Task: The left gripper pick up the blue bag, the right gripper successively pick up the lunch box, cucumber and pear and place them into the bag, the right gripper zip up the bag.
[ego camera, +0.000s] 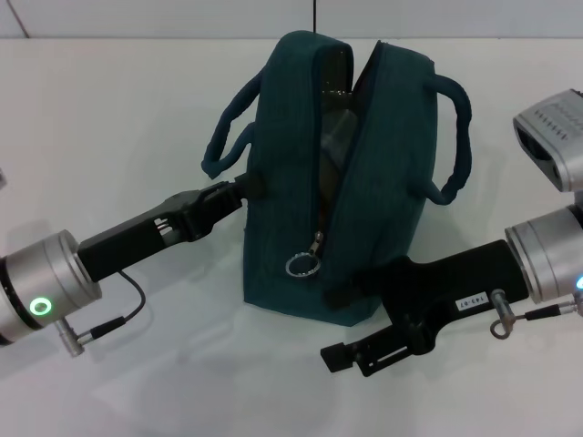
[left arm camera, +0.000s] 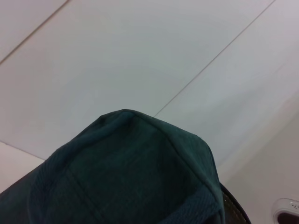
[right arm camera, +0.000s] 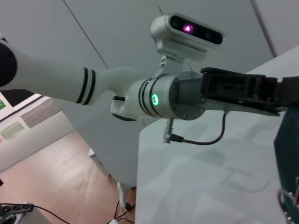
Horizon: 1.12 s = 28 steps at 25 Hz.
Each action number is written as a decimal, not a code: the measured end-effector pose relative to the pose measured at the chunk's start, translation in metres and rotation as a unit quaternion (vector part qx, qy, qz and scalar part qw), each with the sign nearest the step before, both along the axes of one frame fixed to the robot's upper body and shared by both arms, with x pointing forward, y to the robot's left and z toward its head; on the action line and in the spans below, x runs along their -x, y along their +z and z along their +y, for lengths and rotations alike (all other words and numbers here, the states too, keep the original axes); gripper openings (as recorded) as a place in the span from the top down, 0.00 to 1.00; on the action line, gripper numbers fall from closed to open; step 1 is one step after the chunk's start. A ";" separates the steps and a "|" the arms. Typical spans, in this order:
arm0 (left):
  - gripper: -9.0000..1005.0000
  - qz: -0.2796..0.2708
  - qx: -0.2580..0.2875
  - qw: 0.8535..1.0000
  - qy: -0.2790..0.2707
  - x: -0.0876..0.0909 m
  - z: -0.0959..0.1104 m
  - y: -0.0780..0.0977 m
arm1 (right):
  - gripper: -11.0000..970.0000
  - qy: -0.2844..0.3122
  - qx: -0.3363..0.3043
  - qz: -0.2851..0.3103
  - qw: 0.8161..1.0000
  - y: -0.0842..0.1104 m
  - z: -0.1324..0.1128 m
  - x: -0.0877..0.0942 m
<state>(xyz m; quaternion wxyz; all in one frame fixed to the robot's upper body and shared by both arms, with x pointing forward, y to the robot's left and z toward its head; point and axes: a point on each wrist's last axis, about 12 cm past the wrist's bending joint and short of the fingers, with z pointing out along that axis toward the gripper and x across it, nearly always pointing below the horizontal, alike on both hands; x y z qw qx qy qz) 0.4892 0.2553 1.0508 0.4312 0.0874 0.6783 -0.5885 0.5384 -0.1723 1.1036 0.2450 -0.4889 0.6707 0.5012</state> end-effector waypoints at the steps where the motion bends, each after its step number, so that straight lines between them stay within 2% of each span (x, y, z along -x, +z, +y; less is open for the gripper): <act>1: 0.90 0.000 0.000 1.000 0.001 0.000 0.000 0.000 | 0.09 -0.002 0.001 -0.001 1.000 0.000 0.000 -0.001; 15: 0.89 0.004 0.001 1.000 0.008 0.004 0.003 -0.003 | 0.09 -0.032 0.002 -0.034 0.999 0.001 0.000 -0.011; 28: 0.89 0.010 -0.002 1.000 0.014 0.007 0.005 -0.006 | 0.09 -0.051 -0.029 -0.073 0.996 0.001 0.004 -0.014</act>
